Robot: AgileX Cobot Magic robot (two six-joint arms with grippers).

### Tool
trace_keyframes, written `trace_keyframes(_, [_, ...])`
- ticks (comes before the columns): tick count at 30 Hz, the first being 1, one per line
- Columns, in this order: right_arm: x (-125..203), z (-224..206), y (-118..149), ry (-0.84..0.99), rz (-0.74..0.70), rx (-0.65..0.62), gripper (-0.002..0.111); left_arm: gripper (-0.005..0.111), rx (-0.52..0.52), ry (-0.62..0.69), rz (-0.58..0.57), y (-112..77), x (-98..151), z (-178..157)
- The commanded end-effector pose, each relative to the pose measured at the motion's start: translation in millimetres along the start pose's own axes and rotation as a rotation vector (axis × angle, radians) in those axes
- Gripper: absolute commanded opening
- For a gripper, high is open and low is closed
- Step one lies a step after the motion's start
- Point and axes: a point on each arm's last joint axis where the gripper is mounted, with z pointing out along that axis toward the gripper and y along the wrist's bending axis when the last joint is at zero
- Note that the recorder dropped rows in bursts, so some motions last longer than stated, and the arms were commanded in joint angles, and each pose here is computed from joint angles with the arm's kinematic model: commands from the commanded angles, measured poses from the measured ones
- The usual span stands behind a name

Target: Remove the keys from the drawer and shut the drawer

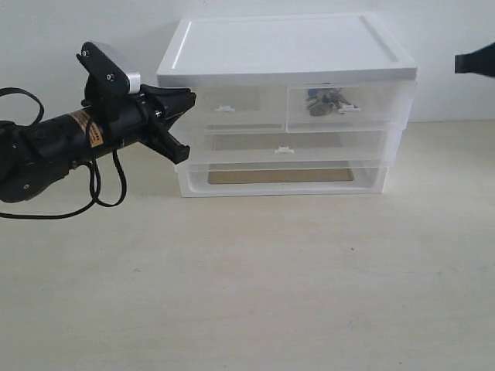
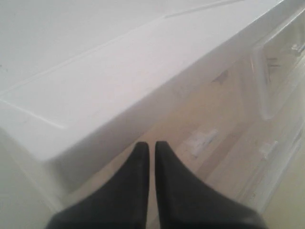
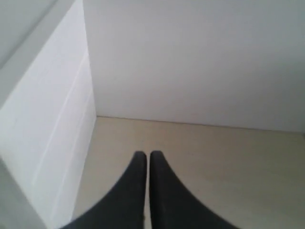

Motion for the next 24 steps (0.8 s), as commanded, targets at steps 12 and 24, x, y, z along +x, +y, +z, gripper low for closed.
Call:
trace_keyframes(12, [18,52,99,-0.014,0.006,-0.439,0.000,0.004,-0.076,-0.042,-0.021,15.8,-16,-9])
trace_keyframes(24, [-17,64,120,-0.085,0.045,-0.471,0.000,0.004,-0.078,-0.031,-0.040,16.1,-15,-9])
